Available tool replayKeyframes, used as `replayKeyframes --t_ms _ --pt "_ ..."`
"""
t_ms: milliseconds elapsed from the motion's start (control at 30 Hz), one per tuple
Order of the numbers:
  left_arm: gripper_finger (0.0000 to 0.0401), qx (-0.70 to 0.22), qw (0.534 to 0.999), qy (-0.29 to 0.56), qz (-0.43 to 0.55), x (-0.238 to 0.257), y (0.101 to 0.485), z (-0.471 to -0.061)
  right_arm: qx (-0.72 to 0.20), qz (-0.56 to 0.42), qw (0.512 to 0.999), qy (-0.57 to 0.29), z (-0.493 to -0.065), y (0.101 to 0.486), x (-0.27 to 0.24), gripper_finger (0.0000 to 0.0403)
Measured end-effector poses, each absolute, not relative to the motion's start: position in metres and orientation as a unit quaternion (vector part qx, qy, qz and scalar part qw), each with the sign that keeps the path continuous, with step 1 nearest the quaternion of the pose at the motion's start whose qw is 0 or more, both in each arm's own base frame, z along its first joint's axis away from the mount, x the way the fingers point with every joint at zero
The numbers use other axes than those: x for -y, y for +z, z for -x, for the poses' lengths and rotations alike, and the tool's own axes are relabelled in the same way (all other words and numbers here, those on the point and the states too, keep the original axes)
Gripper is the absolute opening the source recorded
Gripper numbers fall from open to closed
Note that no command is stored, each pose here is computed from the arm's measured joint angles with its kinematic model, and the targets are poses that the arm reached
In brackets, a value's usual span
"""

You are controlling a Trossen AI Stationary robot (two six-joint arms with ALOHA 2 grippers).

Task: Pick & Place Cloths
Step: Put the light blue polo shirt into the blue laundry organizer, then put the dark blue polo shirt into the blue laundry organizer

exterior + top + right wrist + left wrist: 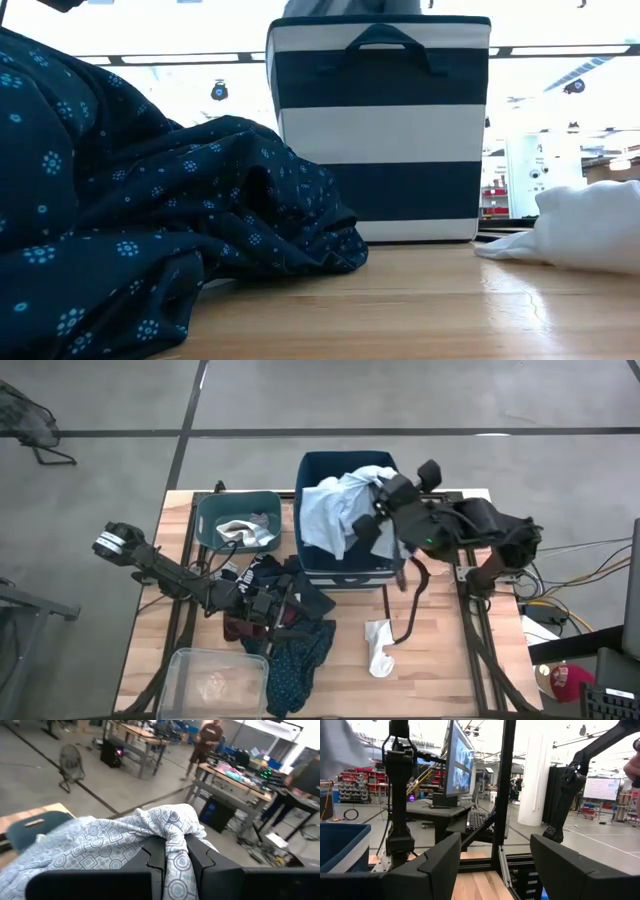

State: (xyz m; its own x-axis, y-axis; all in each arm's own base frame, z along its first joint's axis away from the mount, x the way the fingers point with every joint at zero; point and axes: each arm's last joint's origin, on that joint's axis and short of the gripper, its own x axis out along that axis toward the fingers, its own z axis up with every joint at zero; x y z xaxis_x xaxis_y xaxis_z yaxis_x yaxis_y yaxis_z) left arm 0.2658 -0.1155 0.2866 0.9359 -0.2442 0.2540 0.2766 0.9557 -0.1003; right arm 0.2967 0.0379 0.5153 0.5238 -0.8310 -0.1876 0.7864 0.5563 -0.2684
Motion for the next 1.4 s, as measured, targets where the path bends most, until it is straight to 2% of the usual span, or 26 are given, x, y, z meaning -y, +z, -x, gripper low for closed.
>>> replayKeyframes --t_ms 233,433,600,867,967,1100,1233,1400 --pt "0.0243 0.119 0.982 -0.133 0.067 0.115 0.286 -0.266 -0.181 0.080 0.847 -0.493 -0.309 0.503 -0.013 0.0024" --pt "0.0243 0.118 0.982 -0.133 0.067 0.115 0.286 -0.266 -0.221 0.065 0.865 -0.446 -0.320 0.491 -0.004 0.0041" --pt "0.0243 0.098 0.984 -0.133 0.069 0.117 0.279 -0.269 -0.261 0.037 0.856 -0.445 -0.322 0.477 0.005 0.0088" --pt "0.0243 0.119 0.980 -0.144 0.073 0.117 0.283 -0.268 -0.322 0.012 0.855 -0.405 -0.322 0.464 0.009 0.0190" --pt "0.0243 0.124 0.978 -0.150 0.071 0.118 0.284 -0.268 -0.344 0.018 0.869 -0.355 -0.323 0.463 0.000 0.0217" --pt "0.0243 0.144 0.969 -0.191 0.065 0.119 0.288 -0.266 -0.371 0.021 0.889 -0.268 -0.325 0.459 -0.025 0.0231" --pt "0.0243 0.170 0.950 -0.257 0.056 0.123 0.293 -0.262 -0.394 0.044 0.894 -0.210 -0.326 0.447 -0.057 0.0228" --pt "0.0243 0.177 0.947 -0.265 0.043 0.126 0.293 -0.260 -0.398 0.070 0.902 -0.148 -0.330 0.425 -0.103 0.0214"
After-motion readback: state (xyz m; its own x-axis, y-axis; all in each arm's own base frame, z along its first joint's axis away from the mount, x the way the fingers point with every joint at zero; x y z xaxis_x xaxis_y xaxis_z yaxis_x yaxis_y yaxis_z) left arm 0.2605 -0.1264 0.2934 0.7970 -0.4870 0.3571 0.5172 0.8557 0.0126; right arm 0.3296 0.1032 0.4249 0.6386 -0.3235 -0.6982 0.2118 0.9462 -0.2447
